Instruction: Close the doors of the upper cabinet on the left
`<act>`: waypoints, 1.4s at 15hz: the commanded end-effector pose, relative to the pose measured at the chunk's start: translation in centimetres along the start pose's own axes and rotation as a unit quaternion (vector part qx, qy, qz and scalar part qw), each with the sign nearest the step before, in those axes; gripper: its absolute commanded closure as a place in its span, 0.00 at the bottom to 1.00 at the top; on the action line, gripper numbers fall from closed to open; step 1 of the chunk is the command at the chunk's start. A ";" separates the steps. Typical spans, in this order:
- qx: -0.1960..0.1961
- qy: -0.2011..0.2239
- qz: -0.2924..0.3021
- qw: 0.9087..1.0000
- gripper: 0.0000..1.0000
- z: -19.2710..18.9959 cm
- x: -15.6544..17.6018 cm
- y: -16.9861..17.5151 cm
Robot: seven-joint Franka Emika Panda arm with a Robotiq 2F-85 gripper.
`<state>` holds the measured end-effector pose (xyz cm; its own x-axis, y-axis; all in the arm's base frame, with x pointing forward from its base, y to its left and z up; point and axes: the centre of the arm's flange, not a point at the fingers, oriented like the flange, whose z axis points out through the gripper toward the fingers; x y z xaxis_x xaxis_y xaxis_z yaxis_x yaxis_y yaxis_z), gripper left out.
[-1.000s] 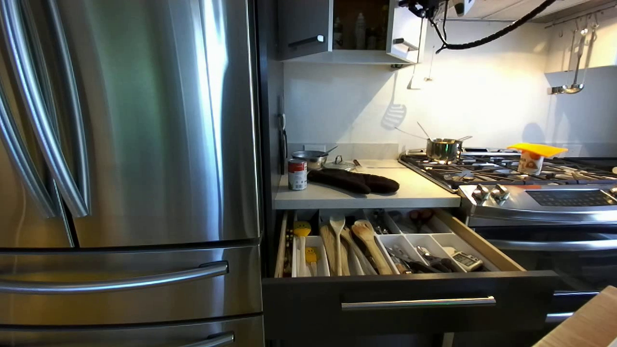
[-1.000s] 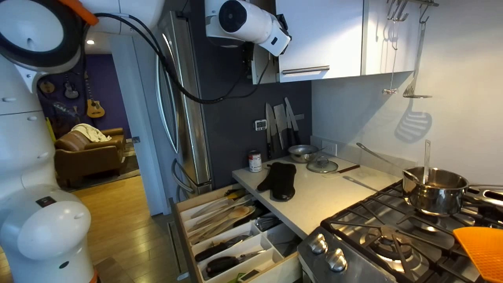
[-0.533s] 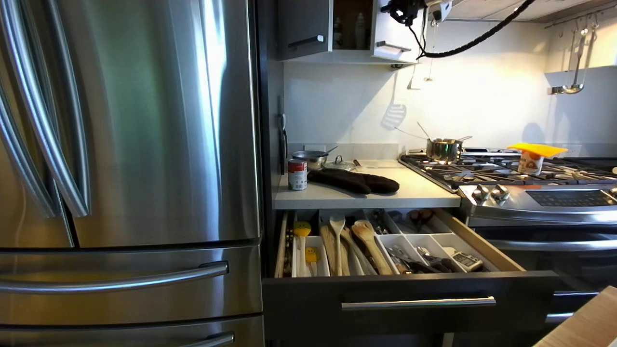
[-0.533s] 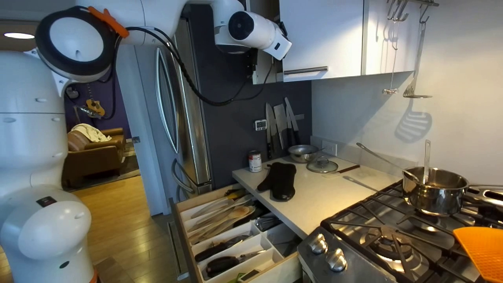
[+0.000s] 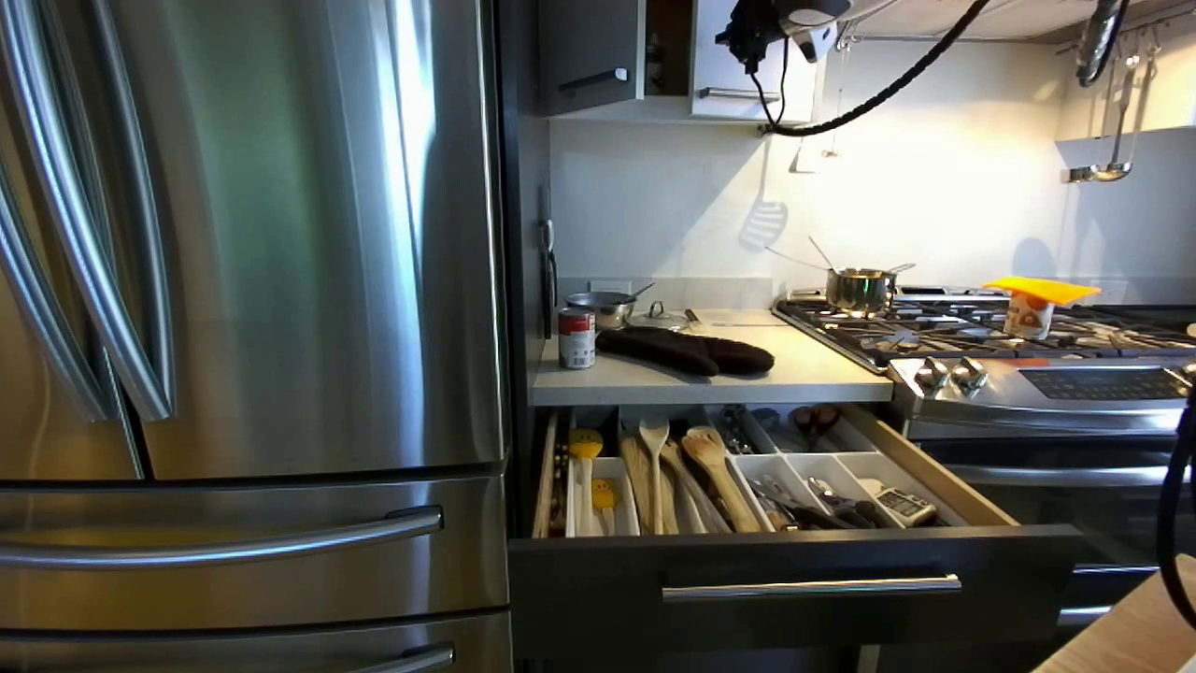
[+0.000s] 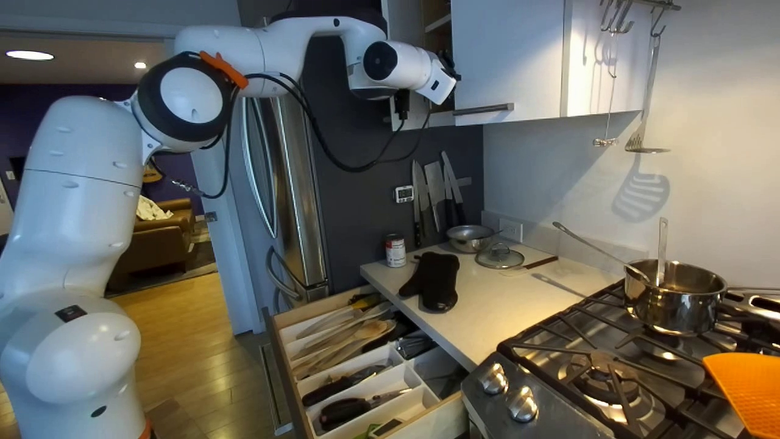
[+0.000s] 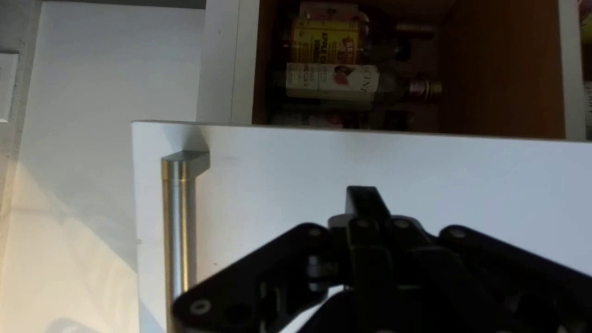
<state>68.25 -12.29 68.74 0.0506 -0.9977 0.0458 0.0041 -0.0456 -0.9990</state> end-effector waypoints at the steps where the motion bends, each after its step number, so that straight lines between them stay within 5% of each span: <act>1: -0.026 0.013 -0.001 1.000 1.00 2.8 -0.3 -0.4; 8: -0.132 -0.013 -0.077 0.988 1.00 -1.5 -0.6 -0.8; 15: -0.231 -0.091 -0.106 0.963 1.00 -7.4 -1.5 -3.6; 21: -0.251 -0.111 -0.120 0.954 1.00 -13.4 -6.2 -8.3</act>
<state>59.32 -9.18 75.58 0.3013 -0.9256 0.2292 -0.4155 -0.3438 -0.8421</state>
